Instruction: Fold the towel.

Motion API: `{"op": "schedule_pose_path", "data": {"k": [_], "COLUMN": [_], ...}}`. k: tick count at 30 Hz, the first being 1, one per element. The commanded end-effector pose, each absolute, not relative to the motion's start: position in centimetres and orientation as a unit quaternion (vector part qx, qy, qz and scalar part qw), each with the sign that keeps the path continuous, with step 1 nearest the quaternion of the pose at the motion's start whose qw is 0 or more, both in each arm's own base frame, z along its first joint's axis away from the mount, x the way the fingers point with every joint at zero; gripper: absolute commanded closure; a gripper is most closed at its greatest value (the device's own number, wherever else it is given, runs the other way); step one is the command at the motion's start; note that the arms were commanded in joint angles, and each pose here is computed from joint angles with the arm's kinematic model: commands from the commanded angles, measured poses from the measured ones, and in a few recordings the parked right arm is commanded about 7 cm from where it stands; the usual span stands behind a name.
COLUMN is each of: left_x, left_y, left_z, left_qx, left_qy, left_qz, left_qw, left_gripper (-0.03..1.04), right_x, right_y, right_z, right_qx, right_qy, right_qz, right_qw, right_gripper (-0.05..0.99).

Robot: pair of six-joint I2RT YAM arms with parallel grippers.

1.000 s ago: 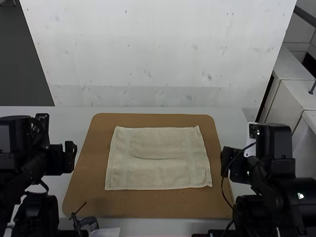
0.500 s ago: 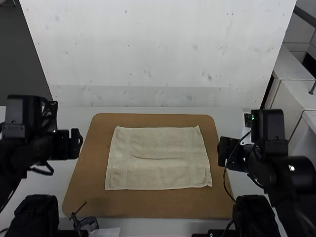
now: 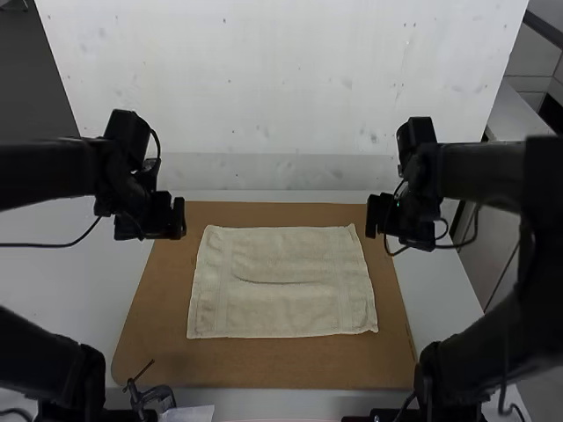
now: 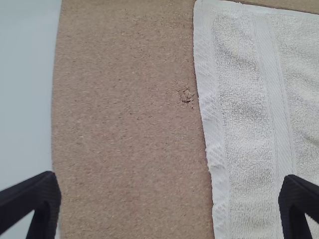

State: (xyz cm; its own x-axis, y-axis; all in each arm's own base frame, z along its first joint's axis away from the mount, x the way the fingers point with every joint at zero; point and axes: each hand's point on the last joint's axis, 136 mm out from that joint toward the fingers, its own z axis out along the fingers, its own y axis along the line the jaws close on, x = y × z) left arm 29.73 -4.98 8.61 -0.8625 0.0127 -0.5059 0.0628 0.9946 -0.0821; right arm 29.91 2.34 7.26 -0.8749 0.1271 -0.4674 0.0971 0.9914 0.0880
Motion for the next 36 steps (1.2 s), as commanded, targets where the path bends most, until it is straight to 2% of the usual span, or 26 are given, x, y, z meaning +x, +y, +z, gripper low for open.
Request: {"op": "schedule_pose_path", "data": {"k": [1,4,16,24,28,30,34,36], "left_x": [32.7,33.9,35.0,35.1,35.4,35.5,35.9,36.5], "left_y": [-5.2,-4.7,-6.1,-6.3,-5.8,-5.8,-6.1,-6.2], "left_z": [7.7,6.7,7.2,7.2,6.4,6.0,4.7,4.0], "left_qx": [-0.013,-0.013,0.005,0.008,0.004,0.003,0.006,0.007], "left_qy": [0.970,0.973,0.971,0.971,0.973,0.973,0.977,0.978], "left_qz": [-0.040,-0.015,-0.022,-0.029,-0.026,-0.026,-0.029,-0.029], "left_qw": [0.240,0.228,0.238,0.238,0.231,0.228,0.213,0.206], "left_gripper": [0.03,0.03,0.04,0.04,0.04,0.04,0.04,0.04], "right_x": [32.5,34.1,40.3,42.0,42.1,42.0,41.7,41.7], "right_y": [3.7,4.6,6.5,7.1,8.2,8.5,9.0,9.0], "right_z": [6.4,4.7,-1.2,-3.1,-4.4,-5.0,-6.0,-6.3], "right_qx": [0.059,0.054,0.023,0.021,0.010,0.006,-0.001,-0.004], "right_qy": [0.970,0.975,0.985,0.988,0.989,0.991,0.992,0.992], "right_qz": [0.038,0.038,0.033,0.034,0.029,0.027,0.021,0.017], "right_qw": [0.231,0.214,0.166,0.152,0.142,0.134,0.125,0.122], "right_gripper": [-0.02,-0.02,-0.02,0.04,0.27,0.32,0.63,0.73]}}
